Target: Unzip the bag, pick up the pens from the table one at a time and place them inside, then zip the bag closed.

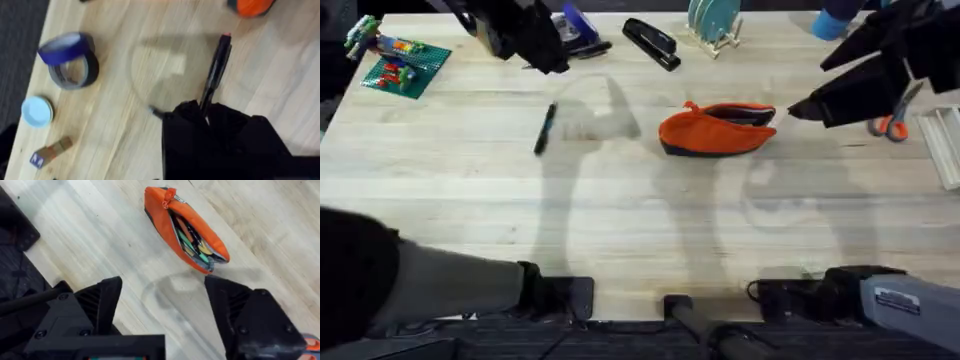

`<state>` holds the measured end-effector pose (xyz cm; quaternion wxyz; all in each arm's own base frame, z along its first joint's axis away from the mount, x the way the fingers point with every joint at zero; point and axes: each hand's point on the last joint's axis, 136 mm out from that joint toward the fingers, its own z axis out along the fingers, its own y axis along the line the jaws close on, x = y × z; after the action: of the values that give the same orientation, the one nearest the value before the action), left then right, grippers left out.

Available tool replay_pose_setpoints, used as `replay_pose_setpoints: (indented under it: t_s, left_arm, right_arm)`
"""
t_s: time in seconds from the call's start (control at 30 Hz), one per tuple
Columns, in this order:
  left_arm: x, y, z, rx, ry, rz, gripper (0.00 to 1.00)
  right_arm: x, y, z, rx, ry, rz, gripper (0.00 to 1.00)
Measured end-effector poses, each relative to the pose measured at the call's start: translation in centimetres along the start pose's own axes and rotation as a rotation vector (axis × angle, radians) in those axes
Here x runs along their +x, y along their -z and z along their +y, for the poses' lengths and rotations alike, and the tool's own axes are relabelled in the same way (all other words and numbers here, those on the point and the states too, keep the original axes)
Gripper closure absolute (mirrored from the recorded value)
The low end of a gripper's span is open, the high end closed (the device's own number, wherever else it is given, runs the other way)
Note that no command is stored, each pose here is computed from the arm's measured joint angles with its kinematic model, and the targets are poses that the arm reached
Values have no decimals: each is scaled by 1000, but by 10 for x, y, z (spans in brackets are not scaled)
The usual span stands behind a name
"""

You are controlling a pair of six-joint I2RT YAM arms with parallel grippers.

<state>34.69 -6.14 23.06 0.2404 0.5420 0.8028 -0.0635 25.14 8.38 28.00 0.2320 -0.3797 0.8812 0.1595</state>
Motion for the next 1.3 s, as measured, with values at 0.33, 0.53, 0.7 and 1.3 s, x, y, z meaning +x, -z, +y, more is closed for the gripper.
replay_pose_setpoints:
  t_s: [0.33, 0.53, 0.7, 1.3]
  left_arm:
    - [-47, 7, -32, 99, -56, -189, 958]
    - [-76, 2, -58, 165, -141, -240, 958]
    - [-96, -2, -75, 192, -209, -267, 958]
    - [-188, -91, -117, 301, -273, -353, 958]
  right_arm:
    - [9, 0, 8, -29, -22, 34, 5]
    - [8, 7, 12, -11, -9, 14, 5]
    - [11, 25, 21, 50, 17, -23, 6]
    - [17, 35, 21, 109, -31, -23, 5]
